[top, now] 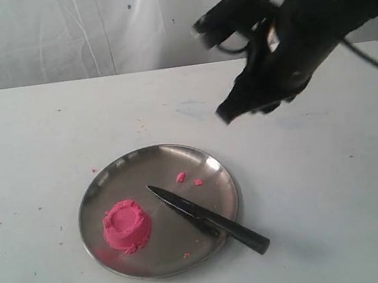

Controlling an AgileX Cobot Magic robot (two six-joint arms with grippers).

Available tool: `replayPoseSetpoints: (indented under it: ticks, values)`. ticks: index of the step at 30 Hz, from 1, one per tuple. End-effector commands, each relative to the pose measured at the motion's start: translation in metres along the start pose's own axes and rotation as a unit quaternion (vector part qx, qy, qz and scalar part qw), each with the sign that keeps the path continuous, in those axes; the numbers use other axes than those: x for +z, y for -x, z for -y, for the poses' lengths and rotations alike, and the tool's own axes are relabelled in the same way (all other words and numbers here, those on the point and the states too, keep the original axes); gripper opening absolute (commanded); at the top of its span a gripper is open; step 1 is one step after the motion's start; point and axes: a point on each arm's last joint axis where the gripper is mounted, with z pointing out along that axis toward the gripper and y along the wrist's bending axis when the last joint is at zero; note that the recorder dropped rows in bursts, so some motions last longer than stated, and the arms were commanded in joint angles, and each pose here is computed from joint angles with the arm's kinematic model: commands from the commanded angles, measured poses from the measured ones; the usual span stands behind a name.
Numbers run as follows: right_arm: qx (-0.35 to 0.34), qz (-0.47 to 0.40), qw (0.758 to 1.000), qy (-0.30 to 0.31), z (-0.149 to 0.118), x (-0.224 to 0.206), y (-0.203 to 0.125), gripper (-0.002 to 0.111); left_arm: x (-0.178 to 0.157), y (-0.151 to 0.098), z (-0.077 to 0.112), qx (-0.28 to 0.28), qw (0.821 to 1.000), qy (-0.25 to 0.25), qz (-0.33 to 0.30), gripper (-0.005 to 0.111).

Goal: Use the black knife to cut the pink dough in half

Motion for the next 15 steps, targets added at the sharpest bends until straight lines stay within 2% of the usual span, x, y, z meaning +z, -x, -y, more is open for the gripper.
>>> replayPoseSetpoints:
  ticks: [1,2,3,4,5,6,8,10,12,15]
  values:
    - [0.159,-0.036,0.983,-0.079,0.086,0.015,-0.023,0.029,0.0,0.0,0.0,-0.001,1.0,-0.004,0.002,0.0]
    - [0.201,-0.086,0.975,-0.037,0.103,0.029,-0.04,0.024,0.0,0.0,0.0,-0.001,1.0,-0.004,0.002,0.0]
    - [0.205,-0.105,0.973,-0.004,0.108,0.035,-0.046,0.022,0.0,0.0,0.0,-0.001,1.0,-0.004,0.002,0.0]
    - [0.223,-0.136,0.96,0.103,0.103,0.045,-0.054,0.018,0.0,0.0,0.0,-0.001,1.0,-0.004,0.002,0.0]
    - [0.207,-0.142,0.951,0.18,0.098,0.05,-0.057,0.017,0.0,0.0,0.0,-0.001,1.0,-0.004,0.002,0.0]
    - [0.177,-0.137,0.919,0.323,0.083,0.057,-0.056,0.017,0.0,0.0,0.0,-0.001,1.0,-0.004,0.002,0.0]
    - [0.179,-0.126,0.905,0.366,0.076,0.074,-0.055,0.017,0.0,0.0,0.0,-0.001,1.0,-0.004,0.002,0.0]
    - [0.17,-0.154,0.902,0.365,0.072,0.085,-0.064,0.018,0.0,0.0,0.0,-0.001,1.0,-0.004,0.002,0.0]
    - [0.178,-0.178,0.892,0.376,0.065,0.093,-0.076,0.028,0.0,0.0,0.0,-0.001,1.0,-0.004,0.002,0.0]
    - [0.162,-0.186,0.885,0.396,0.048,0.101,-0.086,0.053,0.0,0.0,0.0,-0.001,1.0,-0.004,0.002,0.0]
